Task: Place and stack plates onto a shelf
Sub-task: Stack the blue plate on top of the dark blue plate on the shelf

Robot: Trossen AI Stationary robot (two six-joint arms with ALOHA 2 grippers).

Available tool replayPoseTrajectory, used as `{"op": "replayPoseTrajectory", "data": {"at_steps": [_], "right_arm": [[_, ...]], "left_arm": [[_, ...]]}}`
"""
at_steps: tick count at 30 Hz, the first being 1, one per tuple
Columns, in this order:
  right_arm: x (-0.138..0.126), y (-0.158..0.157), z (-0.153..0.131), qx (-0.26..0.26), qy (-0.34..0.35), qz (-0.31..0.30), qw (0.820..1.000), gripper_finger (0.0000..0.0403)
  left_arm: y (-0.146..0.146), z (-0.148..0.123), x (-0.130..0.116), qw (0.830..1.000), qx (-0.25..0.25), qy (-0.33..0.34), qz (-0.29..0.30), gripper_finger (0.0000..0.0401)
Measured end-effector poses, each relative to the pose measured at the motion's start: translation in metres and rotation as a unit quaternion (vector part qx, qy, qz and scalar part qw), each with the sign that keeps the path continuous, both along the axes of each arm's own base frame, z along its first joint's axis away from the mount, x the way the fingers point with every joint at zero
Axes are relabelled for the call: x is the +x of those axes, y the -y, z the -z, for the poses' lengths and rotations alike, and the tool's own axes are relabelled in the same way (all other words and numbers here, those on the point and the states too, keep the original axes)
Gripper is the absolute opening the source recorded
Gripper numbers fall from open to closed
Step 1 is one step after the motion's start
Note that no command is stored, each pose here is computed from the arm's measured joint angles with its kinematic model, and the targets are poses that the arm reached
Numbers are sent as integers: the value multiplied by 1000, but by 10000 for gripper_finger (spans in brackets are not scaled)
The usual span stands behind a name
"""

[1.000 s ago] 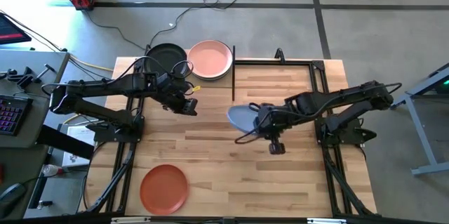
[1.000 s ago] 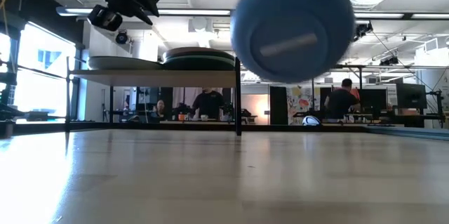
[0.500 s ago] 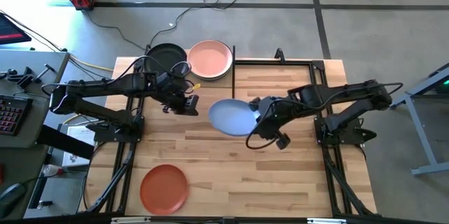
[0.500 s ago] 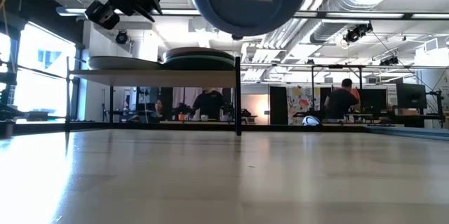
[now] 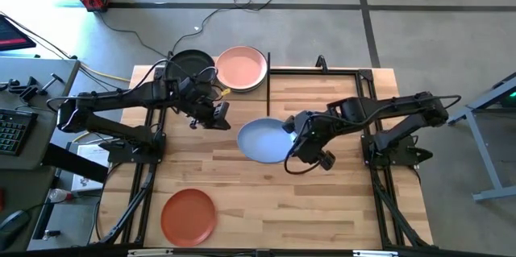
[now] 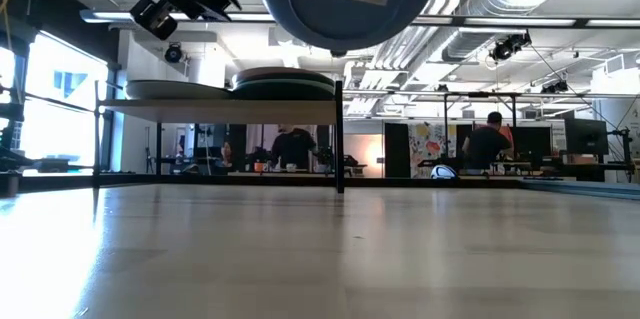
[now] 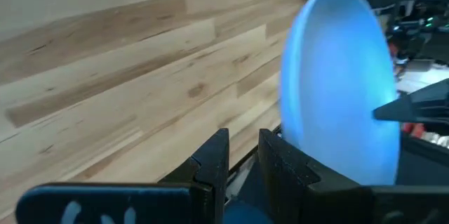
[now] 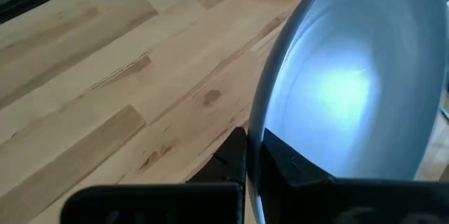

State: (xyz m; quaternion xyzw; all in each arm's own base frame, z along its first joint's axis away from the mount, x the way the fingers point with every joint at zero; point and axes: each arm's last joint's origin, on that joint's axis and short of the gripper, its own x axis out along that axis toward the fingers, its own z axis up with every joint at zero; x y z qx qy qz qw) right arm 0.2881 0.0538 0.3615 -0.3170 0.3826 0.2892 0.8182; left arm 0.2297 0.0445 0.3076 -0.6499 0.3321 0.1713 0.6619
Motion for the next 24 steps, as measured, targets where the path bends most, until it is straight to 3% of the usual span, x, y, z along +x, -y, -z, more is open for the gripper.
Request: {"op": "replayPoseTrajectory", "data": {"at_steps": [24], "right_arm": [[9, 2, 9, 5, -16, -9, 1000, 0]], "left_arm": [[4, 15, 34, 999, 3, 25, 21, 67]]}}
